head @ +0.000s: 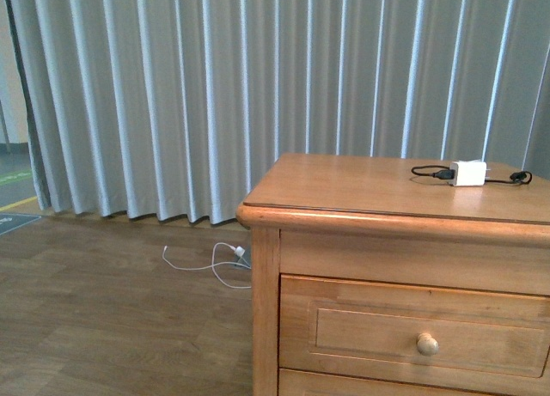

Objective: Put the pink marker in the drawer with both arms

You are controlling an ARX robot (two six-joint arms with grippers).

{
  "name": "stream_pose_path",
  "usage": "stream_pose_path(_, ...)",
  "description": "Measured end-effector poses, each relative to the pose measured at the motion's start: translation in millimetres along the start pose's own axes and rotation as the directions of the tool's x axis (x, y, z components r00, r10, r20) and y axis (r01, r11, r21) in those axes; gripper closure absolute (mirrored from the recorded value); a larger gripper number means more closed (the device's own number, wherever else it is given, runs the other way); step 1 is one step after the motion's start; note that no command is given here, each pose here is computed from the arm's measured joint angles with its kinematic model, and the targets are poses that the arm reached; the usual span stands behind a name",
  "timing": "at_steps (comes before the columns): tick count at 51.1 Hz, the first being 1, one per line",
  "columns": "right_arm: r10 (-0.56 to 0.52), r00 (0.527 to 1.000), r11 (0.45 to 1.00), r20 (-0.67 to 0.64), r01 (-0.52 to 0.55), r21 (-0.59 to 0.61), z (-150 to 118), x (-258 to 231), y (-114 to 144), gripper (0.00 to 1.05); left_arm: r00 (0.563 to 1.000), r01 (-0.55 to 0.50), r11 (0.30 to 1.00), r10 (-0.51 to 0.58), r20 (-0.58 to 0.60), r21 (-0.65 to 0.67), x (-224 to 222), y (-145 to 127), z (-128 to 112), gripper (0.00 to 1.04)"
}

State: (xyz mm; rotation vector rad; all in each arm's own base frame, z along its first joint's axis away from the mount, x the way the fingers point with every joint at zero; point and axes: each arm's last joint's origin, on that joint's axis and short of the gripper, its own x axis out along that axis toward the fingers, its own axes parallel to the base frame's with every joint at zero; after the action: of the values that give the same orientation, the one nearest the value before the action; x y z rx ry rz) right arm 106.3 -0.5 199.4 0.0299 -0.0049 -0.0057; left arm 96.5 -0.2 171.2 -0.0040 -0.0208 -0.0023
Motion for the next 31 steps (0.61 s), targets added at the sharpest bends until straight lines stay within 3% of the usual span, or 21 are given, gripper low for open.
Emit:
stream_pose_path(15, 0.004, 1.000, 1.000, -0.010, -0.004, -0.023, -16, -9, 0, 1.03, 1.000, 0.000, 1.000, 0.000, 0.000, 0.000, 0, 0, 0, 0.06)
stream_pose_path(31, 0.004, 1.000, 1.000, -0.004, -0.004, -0.026, -32, -9, -1, 1.03, 1.000, 0.000, 1.000, 0.000, 0.000, 0.000, 0, 0, 0, 0.06)
